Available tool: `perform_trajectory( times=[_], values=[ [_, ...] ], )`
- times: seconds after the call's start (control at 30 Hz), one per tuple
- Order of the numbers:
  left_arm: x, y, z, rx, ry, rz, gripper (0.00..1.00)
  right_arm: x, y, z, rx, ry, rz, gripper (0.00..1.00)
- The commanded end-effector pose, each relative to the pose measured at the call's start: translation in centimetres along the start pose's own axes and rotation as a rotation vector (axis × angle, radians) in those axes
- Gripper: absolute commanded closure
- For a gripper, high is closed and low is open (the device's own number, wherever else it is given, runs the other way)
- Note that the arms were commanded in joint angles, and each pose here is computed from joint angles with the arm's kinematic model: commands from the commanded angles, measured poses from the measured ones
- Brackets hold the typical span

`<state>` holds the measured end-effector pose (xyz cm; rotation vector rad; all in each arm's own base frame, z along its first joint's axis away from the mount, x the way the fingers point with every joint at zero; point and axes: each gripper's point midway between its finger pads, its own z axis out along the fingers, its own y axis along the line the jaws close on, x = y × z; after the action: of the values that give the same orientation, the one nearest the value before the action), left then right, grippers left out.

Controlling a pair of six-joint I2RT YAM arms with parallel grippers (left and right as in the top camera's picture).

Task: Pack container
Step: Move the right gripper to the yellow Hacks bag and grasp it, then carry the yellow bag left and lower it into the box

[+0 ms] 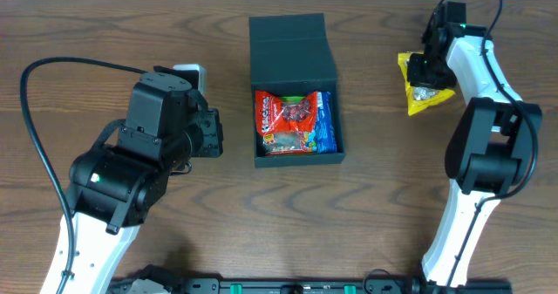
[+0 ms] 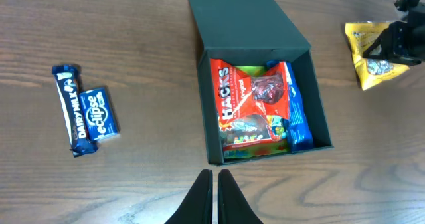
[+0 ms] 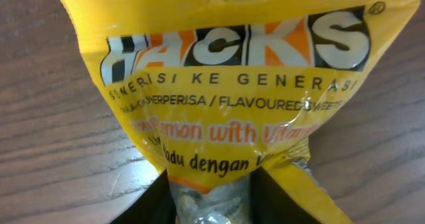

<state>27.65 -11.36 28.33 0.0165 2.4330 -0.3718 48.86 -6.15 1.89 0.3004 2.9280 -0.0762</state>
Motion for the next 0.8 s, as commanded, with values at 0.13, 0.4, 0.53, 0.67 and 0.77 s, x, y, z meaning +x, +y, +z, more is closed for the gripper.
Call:
perform_trajectory(
  times=[0.13,0.4,0.53,0.67,0.77],
  values=[
    [-0.3,0.2,-0.3,-0.009,-0.013,0.019,0.94,1.9,0.1,1.4,-0.014,0.081,0.008,0.98],
    [-0.3,0.2,-0.3,-0.009,-0.013,0.019,0.94,0.5,3.2,-4.0,-0.189,-0.001,-0.004,0.99],
    [-0.3,0.2,-0.3,-0.009,-0.013,0.019,0.94,-0.4,5.7,-9.3,-0.293,-0.109,-0.121,0.99],
    [-0.3,0.2,-0.3,-0.008,-0.013,0.019,0.94,-0.2,8.5,-15.4,-0.336,-0.229,-0.294,0.99],
    [-0.3,0.2,-0.3,-0.008,-0.013,0.019,0.94,1.1,11.6,-19.9,-0.383,-0.319,-0.487,0.99]
  ],
)
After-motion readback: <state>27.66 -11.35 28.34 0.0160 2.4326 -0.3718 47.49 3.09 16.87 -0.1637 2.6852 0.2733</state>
